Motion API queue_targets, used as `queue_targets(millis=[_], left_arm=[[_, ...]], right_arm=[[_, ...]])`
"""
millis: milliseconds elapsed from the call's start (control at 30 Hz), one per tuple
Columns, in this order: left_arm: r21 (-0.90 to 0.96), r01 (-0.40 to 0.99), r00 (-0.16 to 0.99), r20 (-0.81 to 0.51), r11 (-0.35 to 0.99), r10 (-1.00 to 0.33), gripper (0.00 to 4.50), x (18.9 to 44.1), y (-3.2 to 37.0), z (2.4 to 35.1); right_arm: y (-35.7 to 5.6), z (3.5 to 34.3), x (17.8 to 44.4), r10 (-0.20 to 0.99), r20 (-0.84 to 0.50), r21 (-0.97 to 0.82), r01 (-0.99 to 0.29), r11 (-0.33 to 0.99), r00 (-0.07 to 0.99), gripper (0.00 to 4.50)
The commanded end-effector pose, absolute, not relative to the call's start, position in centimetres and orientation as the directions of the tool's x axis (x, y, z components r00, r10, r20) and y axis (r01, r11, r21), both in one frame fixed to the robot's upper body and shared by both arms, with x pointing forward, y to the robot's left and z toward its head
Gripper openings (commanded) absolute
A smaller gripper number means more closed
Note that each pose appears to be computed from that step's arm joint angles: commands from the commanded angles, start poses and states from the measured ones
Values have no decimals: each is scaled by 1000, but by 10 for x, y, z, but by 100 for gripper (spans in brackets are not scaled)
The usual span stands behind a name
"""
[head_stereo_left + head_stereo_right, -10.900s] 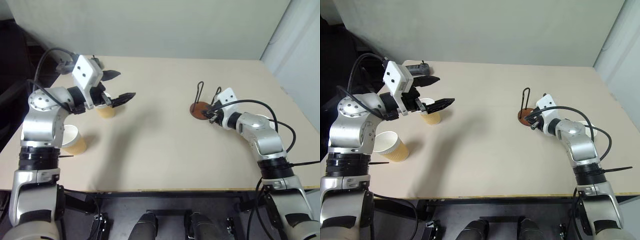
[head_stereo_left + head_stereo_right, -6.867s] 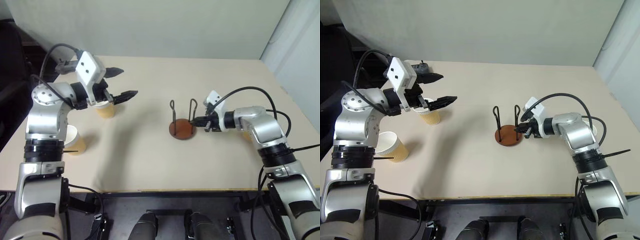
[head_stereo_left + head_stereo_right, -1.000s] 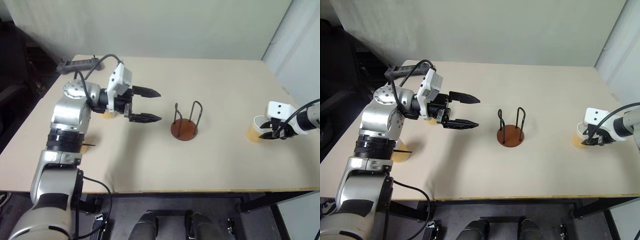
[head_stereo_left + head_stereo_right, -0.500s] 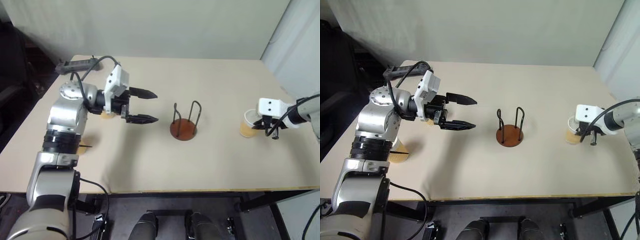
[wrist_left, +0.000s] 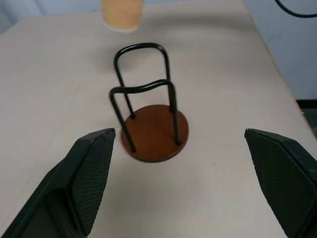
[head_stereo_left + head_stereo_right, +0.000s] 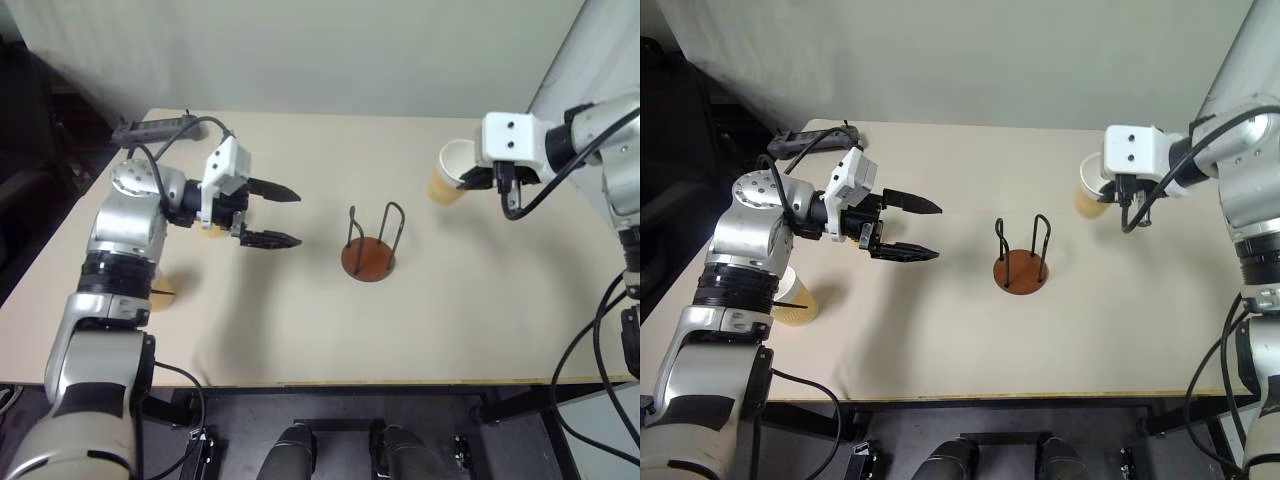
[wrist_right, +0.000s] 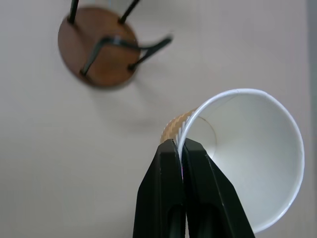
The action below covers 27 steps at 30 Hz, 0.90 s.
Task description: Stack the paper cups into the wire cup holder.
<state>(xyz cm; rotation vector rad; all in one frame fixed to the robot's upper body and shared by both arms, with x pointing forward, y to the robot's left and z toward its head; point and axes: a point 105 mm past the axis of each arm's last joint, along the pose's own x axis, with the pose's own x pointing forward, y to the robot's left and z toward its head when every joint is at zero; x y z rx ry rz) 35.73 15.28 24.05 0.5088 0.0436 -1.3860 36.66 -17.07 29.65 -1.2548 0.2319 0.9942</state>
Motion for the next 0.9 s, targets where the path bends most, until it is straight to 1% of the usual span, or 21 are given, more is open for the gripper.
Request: queue_targets(millis=[33,133,200,300,500,733,900], left_arm=[[359,931,192,-325,67,-926,450,357,153,251],[361,930,189,-325,64,-926,450,359,152,251],[362,930,187,-324,61,-927,450,359,151,252],[363,930,181,-323,55,-929,450,360,150,251],[363,931,164,-318,40,-934,450,363,144,250],[365,931,151,-307,31,-940,450,365,139,250],[364,931,147,-301,29,-942,450,365,137,248]], right_arm=[[-154,325,362,534,-600,-730,-681,-61,596,3],[-142,337,359,560,-589,-739,-669,-79,583,3],[-132,337,352,583,-602,-721,-685,-102,546,3],[-121,330,340,598,-636,-687,-710,-151,488,3],[-106,322,327,601,-680,-643,-737,-210,421,3],[-92,312,323,605,-701,-615,-750,-243,379,3],[-85,295,325,595,-729,-579,-768,-273,338,3]])
